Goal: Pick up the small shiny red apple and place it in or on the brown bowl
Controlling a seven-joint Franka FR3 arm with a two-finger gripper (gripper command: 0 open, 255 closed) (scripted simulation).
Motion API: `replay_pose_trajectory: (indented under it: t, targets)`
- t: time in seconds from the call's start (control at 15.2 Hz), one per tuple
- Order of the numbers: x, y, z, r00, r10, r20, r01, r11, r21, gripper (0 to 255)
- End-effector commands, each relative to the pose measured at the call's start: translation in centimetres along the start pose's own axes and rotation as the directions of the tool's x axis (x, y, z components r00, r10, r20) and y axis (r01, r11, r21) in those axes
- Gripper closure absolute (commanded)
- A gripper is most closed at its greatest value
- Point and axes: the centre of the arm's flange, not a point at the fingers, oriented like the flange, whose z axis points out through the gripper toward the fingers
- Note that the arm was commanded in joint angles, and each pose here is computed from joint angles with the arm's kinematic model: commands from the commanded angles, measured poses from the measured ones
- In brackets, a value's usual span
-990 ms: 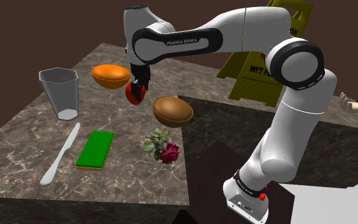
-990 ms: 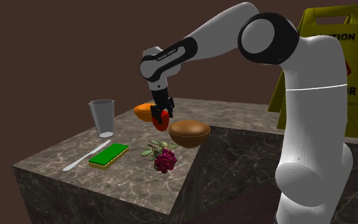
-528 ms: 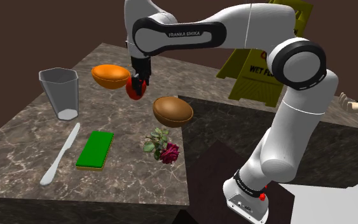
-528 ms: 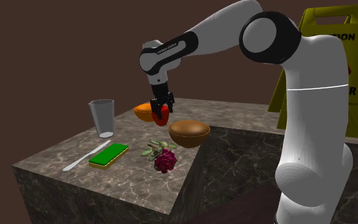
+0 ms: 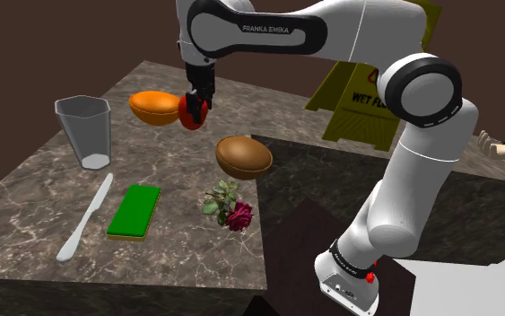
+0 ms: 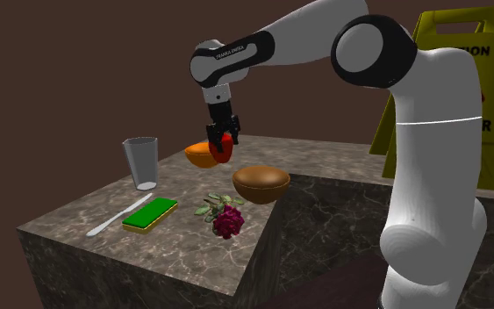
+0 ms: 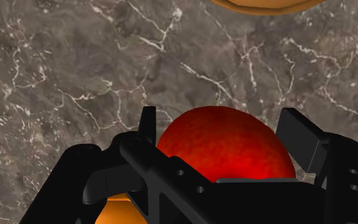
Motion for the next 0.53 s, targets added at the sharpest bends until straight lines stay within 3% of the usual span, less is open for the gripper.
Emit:
replay_pose_trajectory:
  t: [0.0, 0.46]
  targets:
    - [-0.2, 0.1, -1.0, 1.0, 0.0, 0.0, 0.0, 1.0, 0.0, 255]
    - [-0.6, 0.6, -4.6, 1.0, 0.0, 0.0, 0.0, 1.0, 0.0, 255]
